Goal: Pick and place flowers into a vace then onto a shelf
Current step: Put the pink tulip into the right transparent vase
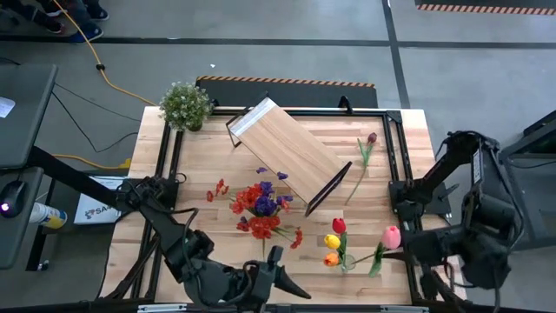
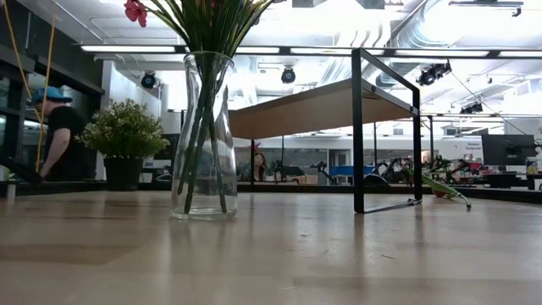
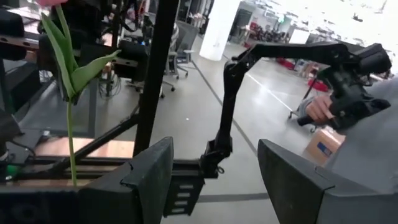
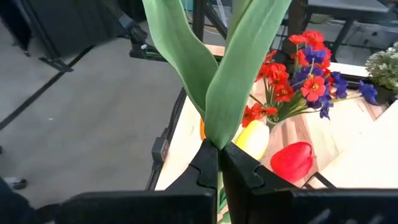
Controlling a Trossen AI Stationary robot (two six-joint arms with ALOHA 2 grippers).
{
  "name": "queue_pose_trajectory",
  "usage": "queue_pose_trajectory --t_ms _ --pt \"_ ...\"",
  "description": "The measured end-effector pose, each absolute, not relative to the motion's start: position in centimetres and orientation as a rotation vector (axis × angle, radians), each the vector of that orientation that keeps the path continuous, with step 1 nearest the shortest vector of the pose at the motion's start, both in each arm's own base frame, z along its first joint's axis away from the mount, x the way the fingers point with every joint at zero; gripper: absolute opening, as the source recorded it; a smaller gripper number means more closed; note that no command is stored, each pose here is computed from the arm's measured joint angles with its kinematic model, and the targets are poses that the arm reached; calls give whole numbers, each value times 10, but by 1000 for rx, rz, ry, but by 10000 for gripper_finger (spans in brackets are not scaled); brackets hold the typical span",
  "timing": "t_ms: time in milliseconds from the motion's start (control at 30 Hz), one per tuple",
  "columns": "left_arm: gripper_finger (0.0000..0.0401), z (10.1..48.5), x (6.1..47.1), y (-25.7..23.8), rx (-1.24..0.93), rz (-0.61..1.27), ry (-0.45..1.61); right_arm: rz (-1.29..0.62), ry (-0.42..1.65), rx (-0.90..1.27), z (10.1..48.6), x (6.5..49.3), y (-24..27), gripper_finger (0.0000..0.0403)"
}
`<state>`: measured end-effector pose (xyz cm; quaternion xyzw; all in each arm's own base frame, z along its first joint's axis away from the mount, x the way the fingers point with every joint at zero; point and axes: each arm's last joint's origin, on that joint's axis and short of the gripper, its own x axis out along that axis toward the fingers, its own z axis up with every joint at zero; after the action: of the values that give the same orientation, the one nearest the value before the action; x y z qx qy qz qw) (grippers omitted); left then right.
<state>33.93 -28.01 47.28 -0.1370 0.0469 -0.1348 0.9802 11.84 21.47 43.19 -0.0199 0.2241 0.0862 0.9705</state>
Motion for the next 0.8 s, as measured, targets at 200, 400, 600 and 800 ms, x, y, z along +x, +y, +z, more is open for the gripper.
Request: queue_pose_trajectory --t_ms 200,400,600,800 --pt "266 470 333 -286 -262 -261 123 121 463 -63 418 127 232 0" --pt "266 470 315 -295 -228 -195 149 66 519 -87 405 128 235 0" --pt "266 475 291 -307 -209 -126 131 7 487 -90 403 120 233 0" --pt "266 475 272 -318 -192 -40 113 -19 474 -65 402 114 233 0"
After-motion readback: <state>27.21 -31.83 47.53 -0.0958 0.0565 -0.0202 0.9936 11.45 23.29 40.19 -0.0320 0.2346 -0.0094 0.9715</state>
